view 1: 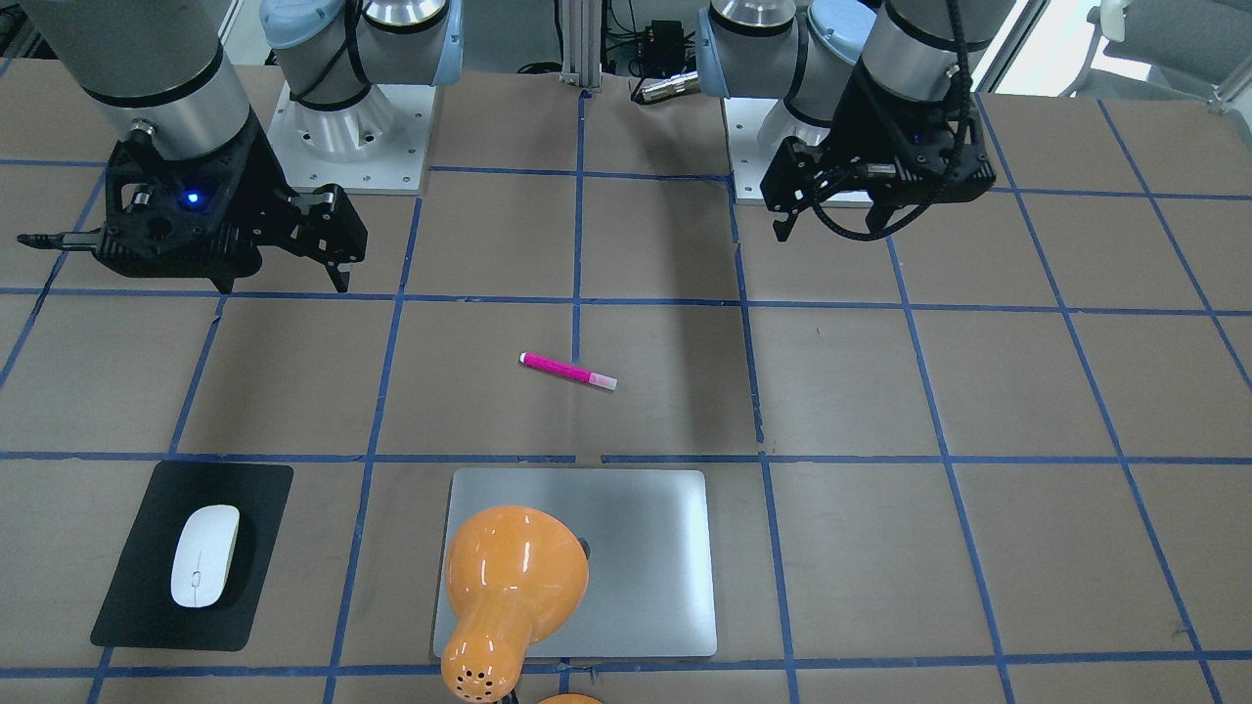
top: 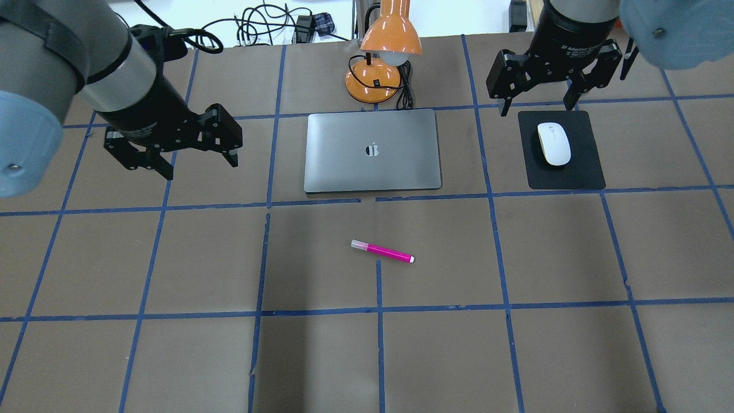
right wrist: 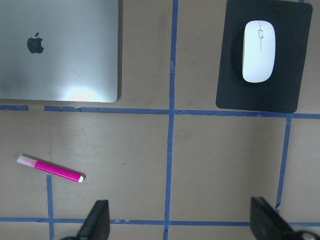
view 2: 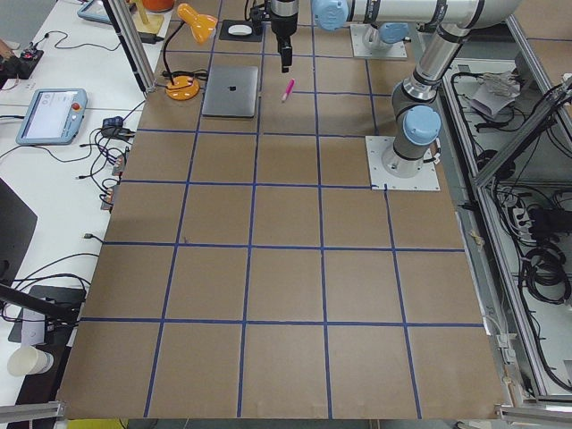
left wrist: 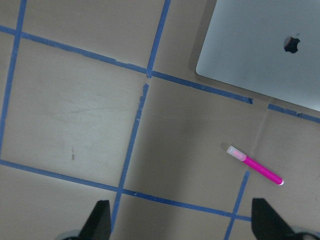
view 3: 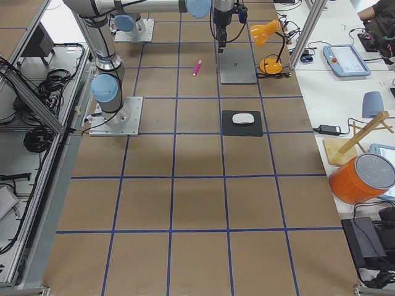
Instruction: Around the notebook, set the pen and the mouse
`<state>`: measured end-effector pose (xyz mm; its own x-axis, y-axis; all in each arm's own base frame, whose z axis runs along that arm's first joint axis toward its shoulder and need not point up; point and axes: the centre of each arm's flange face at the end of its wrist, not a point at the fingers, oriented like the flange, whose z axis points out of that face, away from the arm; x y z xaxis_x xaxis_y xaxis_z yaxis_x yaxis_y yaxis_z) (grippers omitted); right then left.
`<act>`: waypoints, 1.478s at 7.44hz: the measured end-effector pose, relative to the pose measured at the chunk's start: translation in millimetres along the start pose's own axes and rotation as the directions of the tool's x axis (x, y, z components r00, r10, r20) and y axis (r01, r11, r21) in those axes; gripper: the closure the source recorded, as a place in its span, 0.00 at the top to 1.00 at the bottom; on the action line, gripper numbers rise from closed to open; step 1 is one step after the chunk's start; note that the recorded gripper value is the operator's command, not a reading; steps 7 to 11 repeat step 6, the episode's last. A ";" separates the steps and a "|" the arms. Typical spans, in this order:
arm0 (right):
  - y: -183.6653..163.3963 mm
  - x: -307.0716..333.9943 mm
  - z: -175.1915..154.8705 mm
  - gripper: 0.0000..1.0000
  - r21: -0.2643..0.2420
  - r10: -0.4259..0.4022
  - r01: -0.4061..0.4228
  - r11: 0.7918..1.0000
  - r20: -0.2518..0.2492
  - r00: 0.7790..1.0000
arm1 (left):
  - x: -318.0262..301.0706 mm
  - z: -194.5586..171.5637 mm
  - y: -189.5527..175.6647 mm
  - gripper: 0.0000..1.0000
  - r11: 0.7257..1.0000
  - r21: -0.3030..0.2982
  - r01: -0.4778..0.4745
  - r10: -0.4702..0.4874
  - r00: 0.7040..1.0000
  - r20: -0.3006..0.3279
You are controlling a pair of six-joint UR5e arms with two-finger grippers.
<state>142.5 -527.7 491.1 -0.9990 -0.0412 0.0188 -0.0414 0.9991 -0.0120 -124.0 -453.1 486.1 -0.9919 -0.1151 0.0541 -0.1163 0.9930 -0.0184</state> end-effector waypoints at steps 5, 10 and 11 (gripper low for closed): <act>-0.7 1.2 0.6 1.00 0.005 0.046 -0.046 0.999 0.005 0.999 | -15.4 -7.4 0.6 1.00 0.999 0.013 -0.031 0.031 1.000 -0.001; -0.5 1.3 0.6 1.00 0.005 0.047 -0.047 0.999 0.005 0.999 | -15.5 -7.6 0.8 1.00 0.999 0.014 -0.030 0.030 1.000 0.000; -0.5 1.3 0.6 1.00 0.005 0.047 -0.047 0.999 0.005 0.999 | -15.5 -7.6 0.8 1.00 0.999 0.014 -0.030 0.030 1.000 0.000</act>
